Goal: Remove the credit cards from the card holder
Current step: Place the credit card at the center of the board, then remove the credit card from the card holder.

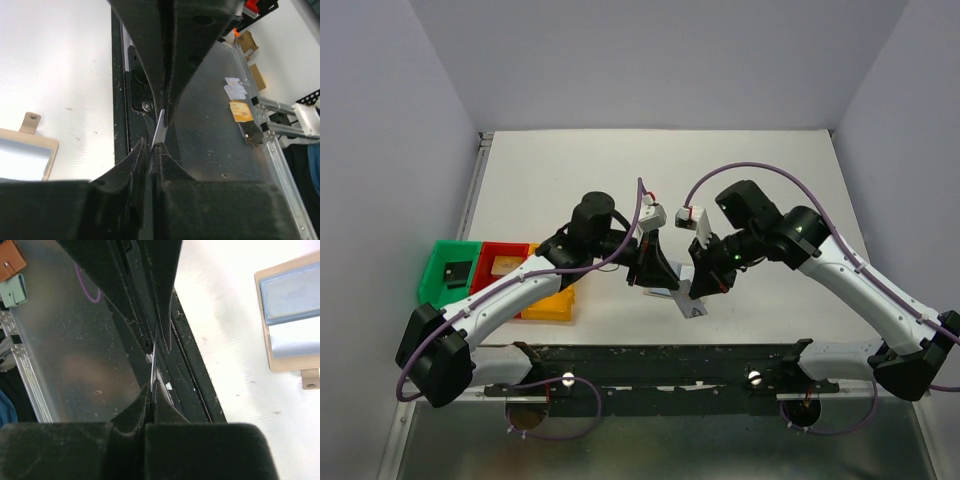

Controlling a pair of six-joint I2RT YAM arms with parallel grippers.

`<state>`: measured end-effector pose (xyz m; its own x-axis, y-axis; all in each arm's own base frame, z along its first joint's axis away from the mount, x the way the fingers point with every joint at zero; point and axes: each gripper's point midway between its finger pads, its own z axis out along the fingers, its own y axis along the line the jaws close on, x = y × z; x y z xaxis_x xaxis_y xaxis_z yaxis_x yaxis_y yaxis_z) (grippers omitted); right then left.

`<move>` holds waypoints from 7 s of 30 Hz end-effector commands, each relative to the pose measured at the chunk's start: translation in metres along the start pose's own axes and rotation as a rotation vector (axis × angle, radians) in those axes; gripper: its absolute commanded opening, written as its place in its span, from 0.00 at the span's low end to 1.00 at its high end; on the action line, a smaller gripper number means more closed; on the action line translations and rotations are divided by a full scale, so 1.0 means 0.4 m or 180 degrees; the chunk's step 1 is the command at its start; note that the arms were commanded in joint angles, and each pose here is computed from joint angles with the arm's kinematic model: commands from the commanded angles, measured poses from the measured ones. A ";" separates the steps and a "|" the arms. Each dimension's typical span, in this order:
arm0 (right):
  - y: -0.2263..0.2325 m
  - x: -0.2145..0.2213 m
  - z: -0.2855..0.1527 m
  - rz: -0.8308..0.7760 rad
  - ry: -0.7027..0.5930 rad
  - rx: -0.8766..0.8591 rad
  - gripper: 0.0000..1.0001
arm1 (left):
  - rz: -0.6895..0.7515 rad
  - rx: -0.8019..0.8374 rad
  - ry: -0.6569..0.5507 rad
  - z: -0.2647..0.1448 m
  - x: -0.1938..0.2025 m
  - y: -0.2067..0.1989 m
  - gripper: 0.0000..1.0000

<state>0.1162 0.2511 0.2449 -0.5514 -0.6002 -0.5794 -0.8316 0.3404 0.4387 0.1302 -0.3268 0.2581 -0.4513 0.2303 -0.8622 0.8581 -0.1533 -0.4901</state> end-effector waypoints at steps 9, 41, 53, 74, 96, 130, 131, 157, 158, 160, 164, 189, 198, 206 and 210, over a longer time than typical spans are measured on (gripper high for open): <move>0.016 -0.019 -0.009 -0.0109 -0.0091 -0.0023 0.00 | 0.0138 0.0257 -0.0053 0.010 0.000 -0.034 0.00; -0.233 -0.012 -0.145 0.0776 -0.1947 0.2027 0.59 | -0.1849 -0.3259 -0.2219 -0.548 -0.071 0.659 0.00; -0.250 0.023 -0.067 0.0740 -0.1676 0.1870 0.59 | -0.2150 -0.3423 -0.1917 -0.573 -0.031 0.884 0.00; -0.257 0.015 -0.032 0.0735 -0.1491 0.1791 0.59 | -0.2403 -0.3437 -0.1547 -0.602 0.062 0.977 0.01; -0.341 0.096 -0.061 0.1239 -0.1525 0.2463 0.66 | -0.2020 -0.4187 -0.1717 -0.751 -0.036 0.874 0.65; -0.566 0.242 0.177 0.2252 -0.0406 0.2561 0.47 | -0.2045 -0.3375 -0.1317 -0.288 0.222 0.416 0.93; -0.568 0.241 0.180 0.2262 -0.0387 0.2533 0.41 | -0.2040 -0.3358 -0.1295 -0.284 0.222 0.415 0.92; -0.490 0.203 0.138 0.1762 -0.0675 0.2066 0.00 | -0.2240 -0.2946 -0.0609 -0.085 0.246 0.474 0.80; -0.490 0.201 0.136 0.1767 -0.0687 0.2067 0.00 | -0.2243 -0.2930 -0.0596 -0.082 0.248 0.475 0.80; -0.491 0.198 0.138 0.1763 -0.0695 0.2052 0.00 | -0.2230 -0.2870 -0.0589 -0.074 0.246 0.476 0.81; -0.492 0.195 0.142 0.1757 -0.0702 0.2029 0.00 | -0.2206 -0.2795 -0.0517 -0.057 0.248 0.479 0.81; -0.490 0.196 0.145 0.1766 -0.0698 0.2001 0.00 | -0.2298 -0.2831 -0.0121 -0.041 0.305 0.496 0.80; -0.489 0.196 0.147 0.1772 -0.0704 0.1973 0.00 | -0.2249 -0.2701 -0.0109 -0.025 0.301 0.491 0.77; -0.488 0.199 0.160 0.1800 -0.0692 0.1918 0.00 | -0.2093 -0.2305 -0.0047 0.025 0.284 0.468 0.73; -0.490 0.200 0.162 0.1798 -0.0686 0.1919 0.00 | -0.1994 -0.2150 -0.0042 0.044 0.270 0.458 0.73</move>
<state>0.2311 0.1816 0.0723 -0.8415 -0.0935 -0.5321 -0.2797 0.9180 0.2811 0.2381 -0.3247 0.0531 -0.9070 0.0179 -0.4207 0.3165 0.6881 -0.6530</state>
